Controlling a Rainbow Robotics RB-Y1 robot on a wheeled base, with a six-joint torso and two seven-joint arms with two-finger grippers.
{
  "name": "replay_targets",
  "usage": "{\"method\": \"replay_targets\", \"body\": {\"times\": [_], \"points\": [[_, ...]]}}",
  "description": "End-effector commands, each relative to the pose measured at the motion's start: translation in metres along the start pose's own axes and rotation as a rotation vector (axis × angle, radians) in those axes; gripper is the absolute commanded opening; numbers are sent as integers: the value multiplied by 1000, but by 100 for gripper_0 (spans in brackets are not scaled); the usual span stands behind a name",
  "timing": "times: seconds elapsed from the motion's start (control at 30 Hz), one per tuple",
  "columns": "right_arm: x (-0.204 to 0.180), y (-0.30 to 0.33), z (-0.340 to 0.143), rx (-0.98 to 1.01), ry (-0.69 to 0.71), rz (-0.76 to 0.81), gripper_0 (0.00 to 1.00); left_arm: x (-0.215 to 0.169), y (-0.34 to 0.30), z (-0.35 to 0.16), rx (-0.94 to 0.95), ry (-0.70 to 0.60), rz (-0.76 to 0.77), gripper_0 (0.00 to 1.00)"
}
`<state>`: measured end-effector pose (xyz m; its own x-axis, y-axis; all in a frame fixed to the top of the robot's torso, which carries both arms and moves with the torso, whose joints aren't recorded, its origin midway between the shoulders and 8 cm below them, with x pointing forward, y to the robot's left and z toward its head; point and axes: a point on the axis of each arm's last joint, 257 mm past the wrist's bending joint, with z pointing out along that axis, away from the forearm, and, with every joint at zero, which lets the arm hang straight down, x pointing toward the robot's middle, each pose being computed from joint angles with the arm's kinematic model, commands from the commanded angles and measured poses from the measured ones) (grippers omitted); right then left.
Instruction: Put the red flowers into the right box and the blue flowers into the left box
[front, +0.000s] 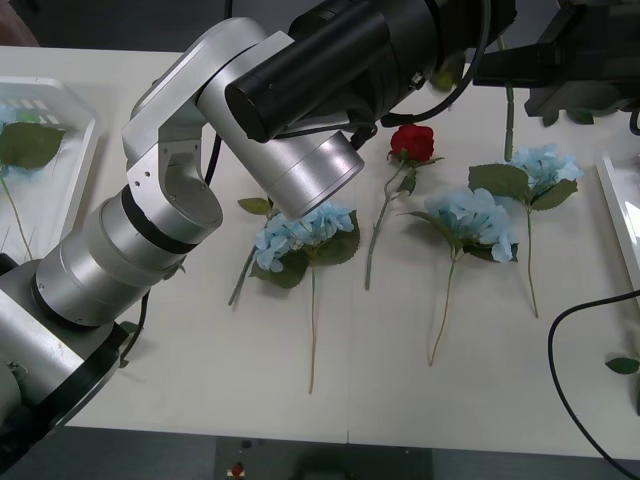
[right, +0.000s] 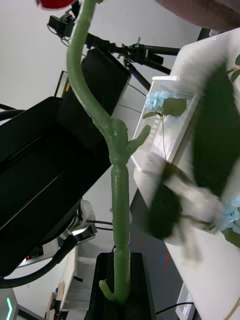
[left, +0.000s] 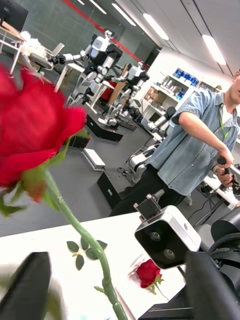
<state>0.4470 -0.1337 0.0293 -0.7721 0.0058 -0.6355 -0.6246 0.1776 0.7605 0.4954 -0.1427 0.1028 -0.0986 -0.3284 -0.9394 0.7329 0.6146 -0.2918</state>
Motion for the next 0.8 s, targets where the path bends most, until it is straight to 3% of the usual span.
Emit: {"method": "replay_targets", "body": {"times": [0.03, 0.4, 0.8], "points": [[-14, 22, 0, -26, -24, -17, 0, -23, -32, -1, 61, -50, -29, 100], [-10, 2, -57, 103, -59, -14, 0, -25, -12, -4, 31, -47, -31, 100], [3, -44, -168, 436, -142, 47, 0, -17, 61, -35, -66, 18, -67, 100]]}}
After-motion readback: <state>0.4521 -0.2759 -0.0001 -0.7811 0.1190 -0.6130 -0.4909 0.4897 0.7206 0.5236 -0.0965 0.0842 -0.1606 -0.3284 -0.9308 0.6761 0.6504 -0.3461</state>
